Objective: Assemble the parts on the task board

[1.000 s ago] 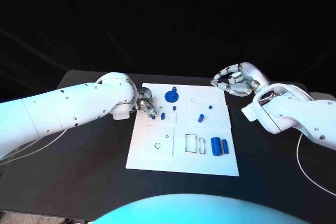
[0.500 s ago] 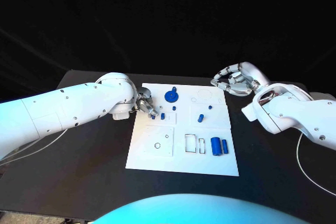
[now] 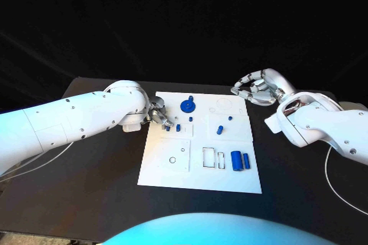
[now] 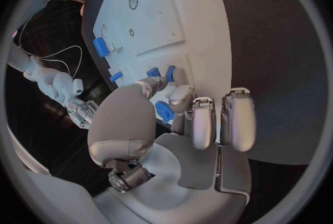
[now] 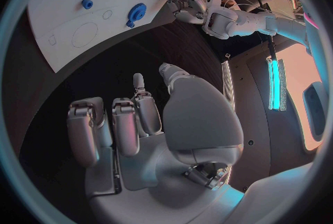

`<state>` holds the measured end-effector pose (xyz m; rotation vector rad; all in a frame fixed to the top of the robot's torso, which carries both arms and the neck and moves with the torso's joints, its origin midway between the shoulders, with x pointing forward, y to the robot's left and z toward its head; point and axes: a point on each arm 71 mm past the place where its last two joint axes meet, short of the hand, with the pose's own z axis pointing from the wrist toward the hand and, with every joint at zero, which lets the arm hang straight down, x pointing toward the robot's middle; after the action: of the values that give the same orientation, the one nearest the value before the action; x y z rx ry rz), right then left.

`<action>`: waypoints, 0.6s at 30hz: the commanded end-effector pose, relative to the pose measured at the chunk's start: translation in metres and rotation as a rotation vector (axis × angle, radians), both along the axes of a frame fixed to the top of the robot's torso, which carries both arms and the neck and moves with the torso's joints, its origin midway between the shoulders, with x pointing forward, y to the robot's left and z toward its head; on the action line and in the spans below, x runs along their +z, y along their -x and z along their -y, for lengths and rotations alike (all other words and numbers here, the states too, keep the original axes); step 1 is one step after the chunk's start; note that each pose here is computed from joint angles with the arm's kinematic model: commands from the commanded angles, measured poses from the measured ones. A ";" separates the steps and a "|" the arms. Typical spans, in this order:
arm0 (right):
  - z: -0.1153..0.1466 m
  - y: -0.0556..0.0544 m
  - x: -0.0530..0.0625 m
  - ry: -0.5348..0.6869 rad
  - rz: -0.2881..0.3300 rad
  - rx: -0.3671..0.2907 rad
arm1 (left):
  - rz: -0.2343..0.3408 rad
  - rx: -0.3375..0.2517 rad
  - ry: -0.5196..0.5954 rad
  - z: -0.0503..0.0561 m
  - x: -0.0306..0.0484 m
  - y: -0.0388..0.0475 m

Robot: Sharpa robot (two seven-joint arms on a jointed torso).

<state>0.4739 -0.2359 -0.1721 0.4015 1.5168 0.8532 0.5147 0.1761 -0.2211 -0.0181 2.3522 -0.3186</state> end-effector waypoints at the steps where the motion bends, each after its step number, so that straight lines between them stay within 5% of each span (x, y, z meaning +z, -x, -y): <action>1: -0.001 0.000 0.000 0.001 0.008 0.007 | 0.009 0.010 0.012 0.000 0.0016 -0.0001; 12: 0.000 0.000 0.000 -0.001 0.011 0.003 | 0.052 0.072 0.109 -0.003 0.0114 -0.0011; 18: 0.001 0.000 0.000 -0.002 0.012 0.000 | 0.146 0.132 0.278 -0.005 0.0223 -0.0064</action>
<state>0.4741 -0.2370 -0.1727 0.4056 1.5125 0.8499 0.5176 0.1852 -0.2066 -0.1723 2.2456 -0.4159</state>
